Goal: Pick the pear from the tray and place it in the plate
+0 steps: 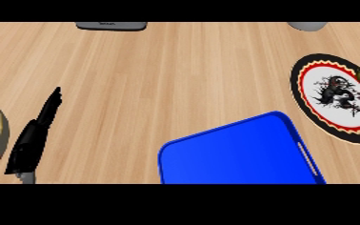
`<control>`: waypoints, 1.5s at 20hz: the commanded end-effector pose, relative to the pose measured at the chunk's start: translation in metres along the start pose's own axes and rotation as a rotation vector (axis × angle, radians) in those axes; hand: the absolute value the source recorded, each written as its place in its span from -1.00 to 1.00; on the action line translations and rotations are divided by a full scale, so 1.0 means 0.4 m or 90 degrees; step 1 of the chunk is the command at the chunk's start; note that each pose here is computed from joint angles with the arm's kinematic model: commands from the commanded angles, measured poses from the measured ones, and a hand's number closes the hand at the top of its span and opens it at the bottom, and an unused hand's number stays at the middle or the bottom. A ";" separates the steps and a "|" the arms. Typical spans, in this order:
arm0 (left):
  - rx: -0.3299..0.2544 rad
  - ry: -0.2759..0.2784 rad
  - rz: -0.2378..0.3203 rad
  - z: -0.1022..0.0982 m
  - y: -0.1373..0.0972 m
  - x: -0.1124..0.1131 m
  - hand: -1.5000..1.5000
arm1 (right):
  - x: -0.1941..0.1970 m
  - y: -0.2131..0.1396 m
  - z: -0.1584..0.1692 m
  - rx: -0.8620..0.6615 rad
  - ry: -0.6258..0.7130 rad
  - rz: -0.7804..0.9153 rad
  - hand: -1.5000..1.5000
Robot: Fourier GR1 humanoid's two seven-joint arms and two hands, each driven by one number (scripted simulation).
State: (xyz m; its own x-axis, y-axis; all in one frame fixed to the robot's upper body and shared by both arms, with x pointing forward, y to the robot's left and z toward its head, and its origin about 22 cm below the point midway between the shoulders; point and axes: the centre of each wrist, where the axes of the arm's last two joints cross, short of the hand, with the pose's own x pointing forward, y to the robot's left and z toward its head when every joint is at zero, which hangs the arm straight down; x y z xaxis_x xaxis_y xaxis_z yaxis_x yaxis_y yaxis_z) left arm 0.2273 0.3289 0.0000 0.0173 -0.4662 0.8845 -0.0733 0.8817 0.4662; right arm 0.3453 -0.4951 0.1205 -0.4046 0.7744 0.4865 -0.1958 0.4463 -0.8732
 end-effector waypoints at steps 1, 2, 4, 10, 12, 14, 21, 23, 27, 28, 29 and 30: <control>0.008 -0.002 -0.003 -0.003 0.009 -0.003 0.00 | -0.011 0.127 -0.038 0.082 -0.051 -0.102 1.00; 0.001 -0.002 -0.006 0.018 0.019 -0.023 0.00 | -0.021 0.106 -0.025 0.048 0.012 -0.161 1.00; 0.004 -0.004 -0.001 0.023 0.038 0.008 0.00 | -0.022 0.108 -0.036 0.018 0.047 -0.159 -1.00; 0.006 -0.003 -0.001 0.001 -0.022 -0.019 0.00 | -0.025 0.110 -0.044 0.013 0.041 -0.169 -1.00; 0.003 0.000 0.000 -0.004 -0.015 -0.019 0.00 | -0.018 0.154 -0.072 -0.043 0.021 -0.221 -1.00; -0.002 0.005 0.011 0.001 0.006 -0.017 0.00 | -0.028 0.172 -0.053 -0.091 0.012 -0.268 -1.00; -0.001 -0.011 0.007 0.019 -0.005 -0.027 0.00 | -0.045 0.013 0.040 -0.224 0.092 -0.366 -1.00; 0.004 0.002 0.005 0.002 0.003 -0.021 0.00 | -0.058 -0.014 0.101 -0.239 0.094 -0.406 -1.00; 0.004 -0.008 0.007 -0.006 0.005 -0.004 0.00 | -0.058 -0.059 0.140 -0.294 0.059 -0.482 -1.00; 0.003 -0.006 0.008 -0.001 -0.024 -0.004 0.00 | -0.068 -0.031 0.154 -0.296 0.058 -0.481 -1.00; -0.002 -0.021 0.014 -0.012 -0.020 0.010 0.00 | -0.066 -0.032 0.147 -0.300 0.061 -0.484 -1.00; -0.002 -0.009 0.009 0.006 -0.014 -0.007 0.00 | -0.065 -0.053 0.164 -0.300 0.052 -0.489 -1.00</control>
State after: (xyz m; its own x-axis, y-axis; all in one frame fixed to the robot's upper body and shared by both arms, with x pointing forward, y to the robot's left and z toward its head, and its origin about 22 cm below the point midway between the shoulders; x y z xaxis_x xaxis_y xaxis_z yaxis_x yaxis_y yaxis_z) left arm 0.2296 0.3257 -0.0026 -0.0008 -0.4581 0.8889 -0.0752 0.8864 0.4567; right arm 0.3172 -0.5380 0.1178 -0.1464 0.3406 0.9287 0.0778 0.9399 -0.3325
